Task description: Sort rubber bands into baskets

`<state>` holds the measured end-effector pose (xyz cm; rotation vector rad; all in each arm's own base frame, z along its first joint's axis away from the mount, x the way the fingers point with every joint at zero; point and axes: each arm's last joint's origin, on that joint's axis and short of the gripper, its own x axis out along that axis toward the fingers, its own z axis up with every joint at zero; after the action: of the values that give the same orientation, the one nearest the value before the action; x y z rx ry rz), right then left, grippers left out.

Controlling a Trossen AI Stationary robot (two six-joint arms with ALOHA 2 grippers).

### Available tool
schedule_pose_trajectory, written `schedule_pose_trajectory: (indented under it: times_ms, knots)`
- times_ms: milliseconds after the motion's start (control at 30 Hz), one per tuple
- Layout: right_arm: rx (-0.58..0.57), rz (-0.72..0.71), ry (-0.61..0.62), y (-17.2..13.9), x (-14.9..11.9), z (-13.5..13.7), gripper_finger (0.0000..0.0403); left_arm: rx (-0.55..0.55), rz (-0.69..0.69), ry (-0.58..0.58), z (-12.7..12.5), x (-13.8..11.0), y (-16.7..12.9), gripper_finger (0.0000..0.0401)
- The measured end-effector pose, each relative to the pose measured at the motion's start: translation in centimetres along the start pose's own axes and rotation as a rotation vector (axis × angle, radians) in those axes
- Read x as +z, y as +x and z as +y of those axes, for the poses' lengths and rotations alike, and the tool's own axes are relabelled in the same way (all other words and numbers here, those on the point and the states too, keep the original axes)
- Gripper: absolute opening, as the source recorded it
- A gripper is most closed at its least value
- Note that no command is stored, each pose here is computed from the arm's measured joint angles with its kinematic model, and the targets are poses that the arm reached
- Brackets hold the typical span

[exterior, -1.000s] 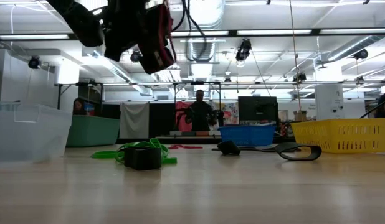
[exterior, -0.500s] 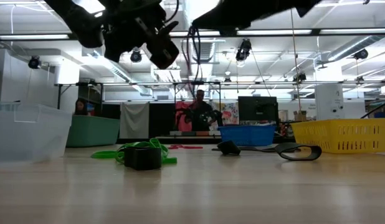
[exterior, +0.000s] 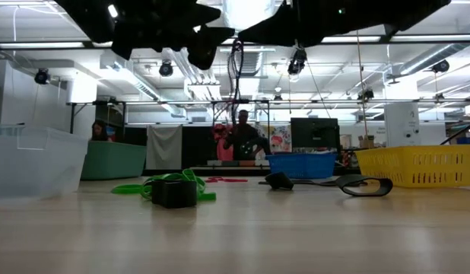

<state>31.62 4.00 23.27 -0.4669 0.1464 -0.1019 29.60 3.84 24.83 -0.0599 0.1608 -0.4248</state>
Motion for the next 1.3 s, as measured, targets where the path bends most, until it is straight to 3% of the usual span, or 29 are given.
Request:
schedule_pose_trajectory:
  times_ms: [133, 467, 867, 1067, 1300]
  knots:
    - [-0.015, -0.017, -0.014, 0.0, 0.2, 0.0, 0.0009, 0.014, -0.014, 0.011, -0.2, 0.4, -0.2, 0.0183]
    - [-0.034, -0.064, -0.028, -0.1, 0.8, -0.1, 0.0009, 0.24, 0.047, 0.016, 0.0, -0.2, 0.0, 0.0173]
    - [-0.067, -0.063, -0.022, -0.1, 0.9, -0.2, 0.0009, 0.2, 0.053, 0.059, -0.8, -0.2, 0.4, 0.0156]
    - [-0.116, -0.038, -0.016, -0.1, 0.8, -0.4, 0.0009, 0.29, 0.046, 0.091, -1.0, 0.7, -0.5, 0.0156]
    - [-0.114, -0.038, -0.019, -0.1, 0.8, -0.4, 0.0009, 0.29, 0.025, 0.1, -1.2, 0.9, -0.3, 0.0156]
